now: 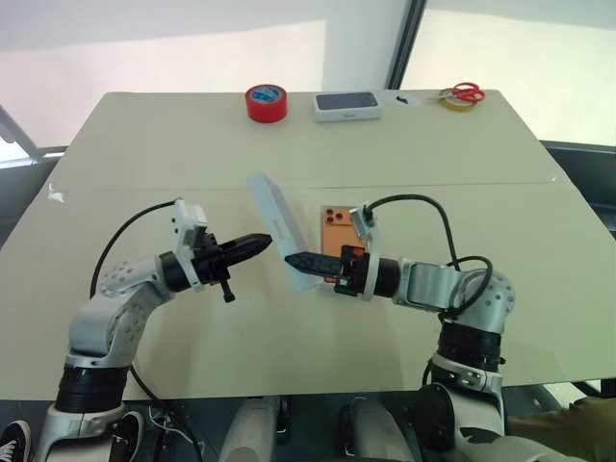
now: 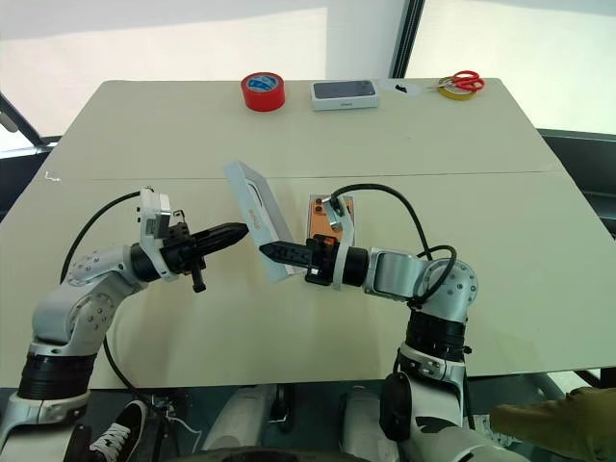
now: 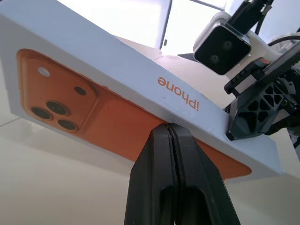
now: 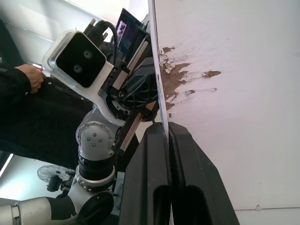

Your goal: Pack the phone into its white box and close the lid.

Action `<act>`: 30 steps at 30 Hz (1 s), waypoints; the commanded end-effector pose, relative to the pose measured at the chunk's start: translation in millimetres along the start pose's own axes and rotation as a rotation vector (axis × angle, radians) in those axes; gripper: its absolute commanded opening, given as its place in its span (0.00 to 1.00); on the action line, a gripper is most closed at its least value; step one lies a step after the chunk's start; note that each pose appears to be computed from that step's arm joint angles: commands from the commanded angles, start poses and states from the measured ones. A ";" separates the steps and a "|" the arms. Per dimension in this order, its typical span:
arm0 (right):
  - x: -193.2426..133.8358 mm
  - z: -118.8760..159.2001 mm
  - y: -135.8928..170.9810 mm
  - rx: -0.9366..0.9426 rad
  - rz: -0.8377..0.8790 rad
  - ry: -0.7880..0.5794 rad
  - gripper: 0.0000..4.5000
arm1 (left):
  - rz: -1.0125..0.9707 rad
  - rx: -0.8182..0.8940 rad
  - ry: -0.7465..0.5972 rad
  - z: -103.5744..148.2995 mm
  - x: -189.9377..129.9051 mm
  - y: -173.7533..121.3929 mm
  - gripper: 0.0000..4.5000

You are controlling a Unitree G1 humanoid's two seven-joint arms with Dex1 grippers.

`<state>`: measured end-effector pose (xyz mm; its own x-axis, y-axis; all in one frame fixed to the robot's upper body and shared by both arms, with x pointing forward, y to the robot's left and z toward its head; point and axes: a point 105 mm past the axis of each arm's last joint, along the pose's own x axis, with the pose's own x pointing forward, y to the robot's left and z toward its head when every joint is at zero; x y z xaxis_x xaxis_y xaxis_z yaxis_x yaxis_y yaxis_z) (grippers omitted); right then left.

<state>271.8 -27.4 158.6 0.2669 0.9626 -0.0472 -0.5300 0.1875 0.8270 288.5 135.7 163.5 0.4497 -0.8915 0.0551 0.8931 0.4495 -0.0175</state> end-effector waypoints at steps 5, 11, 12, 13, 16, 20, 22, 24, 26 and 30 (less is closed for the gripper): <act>-3.9 2.5 -31.1 0.099 -0.143 -0.016 0.00 | 0.029 0.070 0.035 -15.4 12.8 -0.8 0.00; 5.6 18.2 -7.5 0.087 -0.066 -0.061 0.00 | 0.062 0.038 -0.104 18.2 11.8 7.8 0.00; 6.6 17.9 -4.7 0.087 -0.061 -0.060 0.00 | 0.050 0.054 -0.110 18.9 8.4 6.6 0.00; 7.4 17.3 -2.6 0.094 -0.052 -0.060 0.00 | 0.031 0.056 -0.101 16.9 5.3 4.5 0.00; 7.7 13.5 0.2 0.112 -0.049 -0.051 0.00 | 0.043 0.057 -0.113 20.1 -3.6 8.1 0.00; 8.2 12.3 10.6 0.128 -0.020 -0.047 0.00 | 0.054 0.085 -0.100 20.6 -12.1 12.6 0.00; 7.9 14.0 11.8 0.138 -0.022 -0.054 0.00 | 0.052 0.054 -0.117 21.5 -10.8 12.8 0.00; 7.2 15.1 12.5 0.134 -0.024 -0.055 0.00 | 0.044 0.100 -0.096 17.6 -7.6 9.1 0.00; 7.1 22.6 18.6 0.125 -0.002 -0.077 0.00 | 0.037 0.089 -0.100 13.9 -3.5 5.2 0.00; 5.7 29.6 18.6 0.089 -0.025 -0.084 0.00 | 0.027 0.089 -0.071 4.2 -1.0 2.1 0.00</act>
<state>291.3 -25.4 174.8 0.3602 0.9295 -0.0794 -0.3980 0.2301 0.8881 293.4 140.0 160.8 0.4833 -0.8679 0.1150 0.8725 0.4882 0.0174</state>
